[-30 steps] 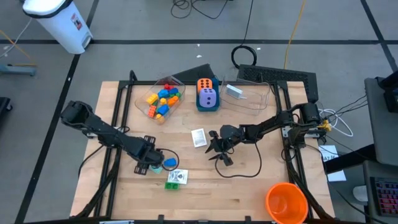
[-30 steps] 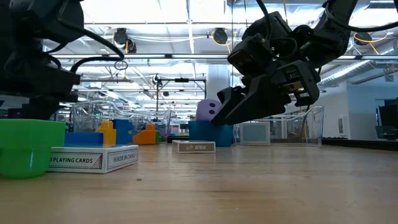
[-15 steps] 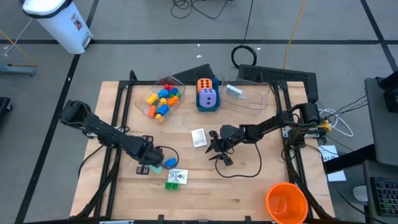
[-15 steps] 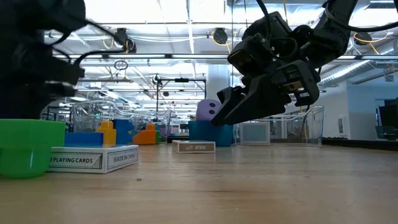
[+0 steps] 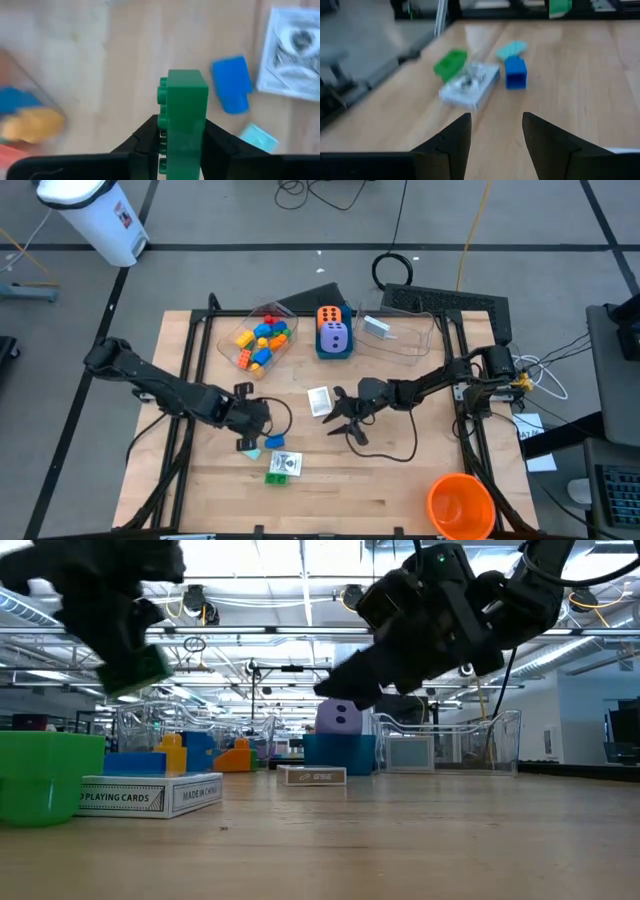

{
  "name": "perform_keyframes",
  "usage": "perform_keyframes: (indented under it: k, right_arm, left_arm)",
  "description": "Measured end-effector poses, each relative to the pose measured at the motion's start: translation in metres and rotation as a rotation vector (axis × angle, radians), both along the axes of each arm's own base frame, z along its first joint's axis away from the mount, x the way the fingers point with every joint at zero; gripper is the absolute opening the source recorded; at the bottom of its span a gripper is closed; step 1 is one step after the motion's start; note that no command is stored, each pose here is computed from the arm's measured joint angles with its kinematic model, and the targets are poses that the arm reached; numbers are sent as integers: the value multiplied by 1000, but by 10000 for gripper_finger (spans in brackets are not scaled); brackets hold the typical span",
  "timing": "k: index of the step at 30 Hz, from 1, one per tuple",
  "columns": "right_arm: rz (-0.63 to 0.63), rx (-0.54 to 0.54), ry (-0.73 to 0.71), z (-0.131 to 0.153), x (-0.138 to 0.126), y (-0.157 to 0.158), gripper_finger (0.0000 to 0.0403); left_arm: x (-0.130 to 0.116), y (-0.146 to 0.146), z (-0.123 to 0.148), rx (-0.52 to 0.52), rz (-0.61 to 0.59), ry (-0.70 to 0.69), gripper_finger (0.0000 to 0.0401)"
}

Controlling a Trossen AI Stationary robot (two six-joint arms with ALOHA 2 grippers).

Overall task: Pick & Place Toys
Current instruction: Put the green game piece into the left transparent bin

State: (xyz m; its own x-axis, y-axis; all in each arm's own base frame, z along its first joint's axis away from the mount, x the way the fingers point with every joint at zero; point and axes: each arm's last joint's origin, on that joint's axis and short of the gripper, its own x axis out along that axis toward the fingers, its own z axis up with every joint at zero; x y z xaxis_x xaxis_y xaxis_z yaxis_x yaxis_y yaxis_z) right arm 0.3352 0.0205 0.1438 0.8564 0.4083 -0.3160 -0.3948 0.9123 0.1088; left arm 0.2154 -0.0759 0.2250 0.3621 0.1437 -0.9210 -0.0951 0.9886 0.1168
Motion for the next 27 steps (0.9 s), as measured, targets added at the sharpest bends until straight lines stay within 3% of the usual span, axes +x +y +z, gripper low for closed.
perform_keyframes:
  k: [8,19,27]
  right_arm:
    - [-93,280,-20,13,4,-4,169]
    - [-213,413,-94,24,6,-31,190]
    - [-330,523,-71,24,5,-57,240]
  left_arm:
    - [33,4,0,191,31,-151,92]
    - [72,1,1,480,14,-185,105]
    - [104,-1,16,577,-38,-186,92]
